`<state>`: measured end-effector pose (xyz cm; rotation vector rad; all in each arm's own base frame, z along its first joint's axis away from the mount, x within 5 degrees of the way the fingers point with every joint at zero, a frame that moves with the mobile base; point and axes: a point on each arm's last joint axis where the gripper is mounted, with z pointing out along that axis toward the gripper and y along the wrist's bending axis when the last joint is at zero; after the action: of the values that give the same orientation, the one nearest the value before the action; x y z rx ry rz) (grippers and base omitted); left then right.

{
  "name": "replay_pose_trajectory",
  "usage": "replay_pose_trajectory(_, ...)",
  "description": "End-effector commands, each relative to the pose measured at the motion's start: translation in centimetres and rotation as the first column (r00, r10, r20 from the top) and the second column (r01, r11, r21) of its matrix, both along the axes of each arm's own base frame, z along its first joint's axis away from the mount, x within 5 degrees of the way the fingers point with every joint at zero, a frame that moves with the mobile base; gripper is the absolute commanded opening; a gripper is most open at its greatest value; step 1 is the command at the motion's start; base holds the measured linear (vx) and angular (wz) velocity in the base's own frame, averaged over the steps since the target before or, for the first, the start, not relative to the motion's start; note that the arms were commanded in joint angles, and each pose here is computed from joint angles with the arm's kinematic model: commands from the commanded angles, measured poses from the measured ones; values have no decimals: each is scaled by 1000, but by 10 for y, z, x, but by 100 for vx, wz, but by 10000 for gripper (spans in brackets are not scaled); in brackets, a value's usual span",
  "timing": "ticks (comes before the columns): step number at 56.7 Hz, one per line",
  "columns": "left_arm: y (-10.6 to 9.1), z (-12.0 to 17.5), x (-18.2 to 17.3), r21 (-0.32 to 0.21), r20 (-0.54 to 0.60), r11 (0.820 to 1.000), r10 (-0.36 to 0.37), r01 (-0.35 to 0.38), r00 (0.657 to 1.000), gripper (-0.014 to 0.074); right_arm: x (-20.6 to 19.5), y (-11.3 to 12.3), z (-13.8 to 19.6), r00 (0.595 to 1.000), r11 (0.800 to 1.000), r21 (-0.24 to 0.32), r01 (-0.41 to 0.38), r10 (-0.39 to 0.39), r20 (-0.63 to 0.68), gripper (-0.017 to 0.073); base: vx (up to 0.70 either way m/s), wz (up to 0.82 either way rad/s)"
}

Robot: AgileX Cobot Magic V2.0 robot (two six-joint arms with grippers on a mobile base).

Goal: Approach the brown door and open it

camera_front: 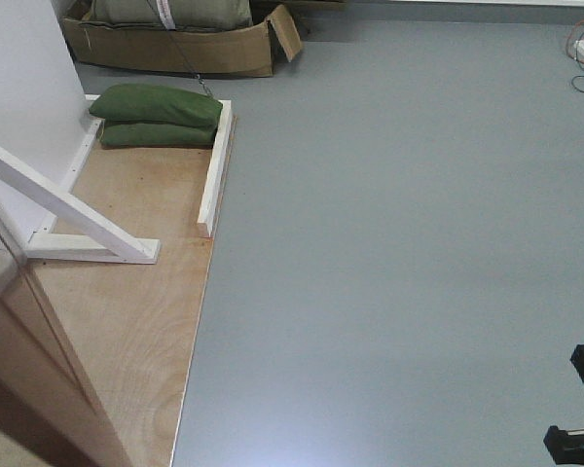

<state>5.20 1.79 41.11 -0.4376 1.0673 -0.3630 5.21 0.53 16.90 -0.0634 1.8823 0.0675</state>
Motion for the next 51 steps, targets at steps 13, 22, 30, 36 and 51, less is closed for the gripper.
replay_pose_trajectory(13, -24, 2, 18, 153, -86, 966, -195, 207, 977, -3, 2, -1, 6, 996, 1000, -10, 6, -5, 85, 0, 0, 0)
replay_pose_trajectory(22, -37, -5, 35, 226, -179, 922, -279, 315, 943, -3, 2, -1, 6, 996, 1000, -10, 6, -5, 85, 0, 0, 0)
replay_pose_trajectory(30, -43, -12, 53, 232, -250, 905, -299, 357, 921, -3, 2, -1, 6, 996, 1000, -10, 6, -5, 85, 0, 0, 0)
replay_pose_trajectory(36, -46, -17, 67, 233, -296, 904, -286, 359, 911, -3, 2, -1, 6, 997, 1000, -10, 5, -4, 79, 0, 0, 0)
replay_pose_trajectory(51, -46, -24, 84, 219, -343, 915, -253, 339, 905, -3, 2, -1, 6, 997, 1000, -10, 5, -4, 80, 0, 0, 0)
